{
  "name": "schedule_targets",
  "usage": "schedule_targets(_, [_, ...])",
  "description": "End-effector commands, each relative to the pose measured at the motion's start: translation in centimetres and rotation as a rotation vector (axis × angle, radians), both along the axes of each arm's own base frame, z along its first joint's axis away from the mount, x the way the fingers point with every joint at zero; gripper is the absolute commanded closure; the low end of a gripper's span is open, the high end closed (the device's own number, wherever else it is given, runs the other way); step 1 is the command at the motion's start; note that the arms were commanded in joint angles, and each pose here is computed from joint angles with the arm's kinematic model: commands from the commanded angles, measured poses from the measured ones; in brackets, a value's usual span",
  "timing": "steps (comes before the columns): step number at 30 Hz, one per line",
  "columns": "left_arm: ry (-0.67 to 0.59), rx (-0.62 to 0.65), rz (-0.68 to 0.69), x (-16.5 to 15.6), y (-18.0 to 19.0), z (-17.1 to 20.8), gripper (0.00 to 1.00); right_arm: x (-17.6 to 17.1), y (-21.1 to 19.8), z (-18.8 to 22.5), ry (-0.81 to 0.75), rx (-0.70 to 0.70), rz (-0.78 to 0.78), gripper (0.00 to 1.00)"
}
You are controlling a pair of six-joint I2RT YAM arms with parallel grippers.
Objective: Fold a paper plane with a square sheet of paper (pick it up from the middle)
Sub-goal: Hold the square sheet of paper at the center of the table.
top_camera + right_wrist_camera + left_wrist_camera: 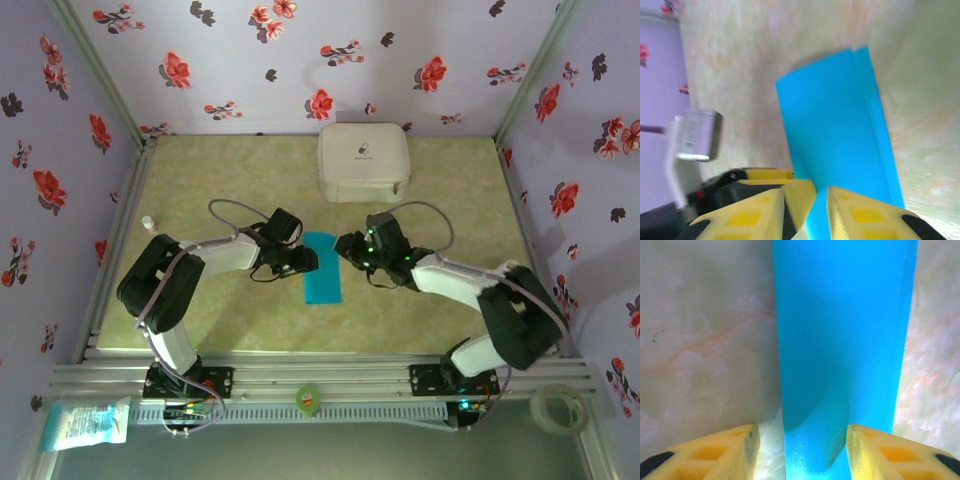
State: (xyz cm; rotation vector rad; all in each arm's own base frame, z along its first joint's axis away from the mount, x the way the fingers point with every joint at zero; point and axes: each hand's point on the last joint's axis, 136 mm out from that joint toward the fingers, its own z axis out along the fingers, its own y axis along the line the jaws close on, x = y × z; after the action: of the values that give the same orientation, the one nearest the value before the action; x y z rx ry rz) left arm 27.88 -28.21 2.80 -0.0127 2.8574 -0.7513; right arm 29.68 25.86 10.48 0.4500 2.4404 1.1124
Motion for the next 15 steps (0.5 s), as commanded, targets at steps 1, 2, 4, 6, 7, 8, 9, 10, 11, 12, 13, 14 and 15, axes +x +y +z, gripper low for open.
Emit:
schedule_targets(1, [0.006, 0.06, -0.011, -0.2, 1.2, -1.2, 0.5, -0.5, -5.0, -2.6, 0.031, -0.133, -0.146, 0.71])
schedule_targets(2, [0.007, 0.062, -0.016, -0.3, 1.2, -1.3, 0.5, -0.7, -5.7, -2.6, 0.03, -0.127, -0.164, 0.7])
schedule_targets(4, [0.006, 0.067, -0.032, -0.2, 1.1, -1.2, 0.5, -1.0, -6.5, -2.7, 0.031, -0.126, -0.179, 0.7])
schedule_targets(6, [0.002, 0.07, -0.054, -0.2, 0.9, -1.2, 0.5, -1.3, -6.9, -2.9, 0.037, -0.131, -0.181, 0.69])
schedule_targets(7, [0.0, 0.072, -0.06, -0.1, 0.9, -1.2, 0.5, -1.4, -6.9, -3.0, 0.041, -0.133, -0.178, 0.69])
schedule_targets(8, [0.001, 0.076, -0.066, -0.1, 0.9, -1.2, 0.49, -1.5, -6.9, -3.1, 0.047, -0.134, -0.175, 0.69])
schedule_targets(9, [0.002, 0.077, -0.077, -0.1, 0.8, -1.2, 0.49, -1.5, -6.9, -3.2, 0.05, -0.133, -0.172, 0.69])
schedule_targets(10, [0.003, 0.076, -0.092, -0.2, 0.6, -1.2, 0.49, -1.6, -6.8, -3.2, 0.051, -0.13, -0.169, 0.69])
schedule_targets(11, [0.007, 0.083, -0.102, -0.2, 0.6, -1.2, 0.49, -1.5, -6.7, -3.3, 0.055, -0.128, -0.167, 0.69])
schedule_targets(12, [0.003, 0.083, -0.108, -0.2, 0.5, -1.1, 0.49, -1.5, -6.6, -3.3, 0.057, -0.127, -0.165, 0.69])
schedule_targets(13, [0.003, 0.084, -0.11, -0.2, 0.6, -1.1, 0.49, -1.4, -6.5, -3.4, 0.059, -0.124, -0.165, 0.69])
schedule_targets(14, [-0.004, 0.08, -0.112, -0.1, 0.5, -1.0, 0.49, -1.4, -6.4, -3.4, 0.059, -0.121, -0.162, 0.69])
schedule_targets(15, [-0.01, 0.077, -0.114, -0.1, 0.4, -0.9, 0.49, -1.3, -6.3, -3.4, 0.059, -0.118, -0.157, 0.69])
